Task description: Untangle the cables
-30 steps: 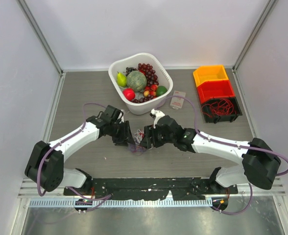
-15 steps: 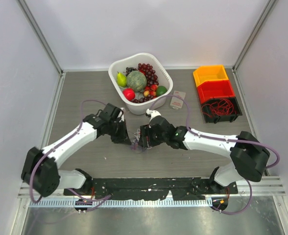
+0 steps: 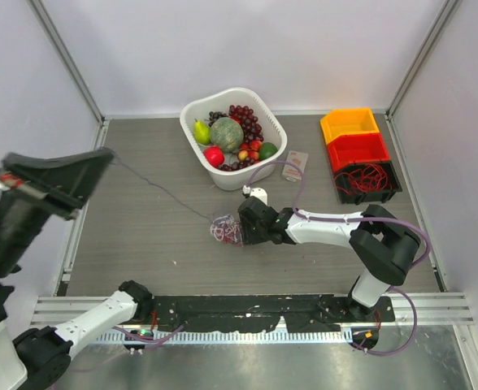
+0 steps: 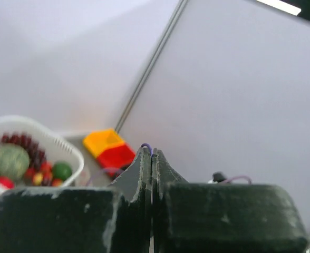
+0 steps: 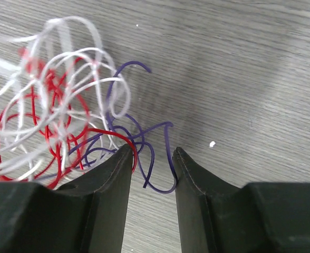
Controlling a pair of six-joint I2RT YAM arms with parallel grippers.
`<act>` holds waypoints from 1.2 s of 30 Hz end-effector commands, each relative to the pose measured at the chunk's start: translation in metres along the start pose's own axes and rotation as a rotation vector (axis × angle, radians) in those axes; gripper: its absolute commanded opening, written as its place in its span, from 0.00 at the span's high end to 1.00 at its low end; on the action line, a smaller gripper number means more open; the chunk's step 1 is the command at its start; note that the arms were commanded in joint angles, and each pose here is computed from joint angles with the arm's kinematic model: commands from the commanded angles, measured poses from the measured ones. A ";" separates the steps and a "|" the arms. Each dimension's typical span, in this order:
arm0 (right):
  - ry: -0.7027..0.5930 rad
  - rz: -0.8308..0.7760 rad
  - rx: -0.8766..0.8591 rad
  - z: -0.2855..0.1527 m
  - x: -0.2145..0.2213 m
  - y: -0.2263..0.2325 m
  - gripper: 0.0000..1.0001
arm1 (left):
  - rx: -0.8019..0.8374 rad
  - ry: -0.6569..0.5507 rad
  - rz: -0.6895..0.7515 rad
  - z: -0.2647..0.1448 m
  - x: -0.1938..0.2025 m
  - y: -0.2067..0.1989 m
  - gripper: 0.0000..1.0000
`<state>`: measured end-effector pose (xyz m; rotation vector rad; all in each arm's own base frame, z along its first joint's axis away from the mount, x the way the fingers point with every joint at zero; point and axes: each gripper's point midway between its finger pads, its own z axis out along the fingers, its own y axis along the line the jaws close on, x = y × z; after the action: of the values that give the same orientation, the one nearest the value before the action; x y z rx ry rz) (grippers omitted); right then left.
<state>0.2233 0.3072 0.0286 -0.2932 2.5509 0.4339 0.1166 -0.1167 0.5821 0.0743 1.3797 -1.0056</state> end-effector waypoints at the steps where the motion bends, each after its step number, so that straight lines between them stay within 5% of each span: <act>1: -0.066 0.013 0.042 -0.006 -0.017 -0.003 0.59 | 0.058 -0.148 0.055 0.010 -0.048 -0.022 1.00; 6: -0.065 -0.025 0.011 -0.012 -0.022 0.004 0.52 | 0.154 -0.216 0.046 0.013 -0.078 -0.050 1.00; 12: -0.144 -0.176 -0.150 -0.073 -0.057 0.032 0.25 | 0.093 -0.244 0.042 0.022 -0.087 -0.041 1.00; 18: -0.327 -0.348 -0.597 -0.153 -0.080 0.100 0.23 | 0.119 -0.219 0.001 0.033 -0.079 -0.043 1.00; 25: -0.436 -0.420 -0.809 -0.155 -0.084 0.173 0.23 | 0.135 -0.223 -0.001 0.031 -0.081 -0.047 1.00; 32: -0.498 -0.481 -0.682 -0.131 -0.094 0.188 0.30 | 0.140 -0.241 -0.007 0.022 -0.085 -0.050 1.00; 35: -0.583 -0.430 -0.565 -0.132 -0.123 0.179 0.53 | 0.135 -0.244 -0.010 0.018 -0.085 -0.049 1.00; 36: -0.608 -0.425 -0.577 -0.146 -0.136 0.186 0.71 | 0.121 -0.244 -0.005 0.018 -0.084 -0.046 1.00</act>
<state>0.1740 0.4315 0.1783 -0.9456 1.8770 0.9843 0.1264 -0.1190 0.6643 0.0439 1.1697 -1.0525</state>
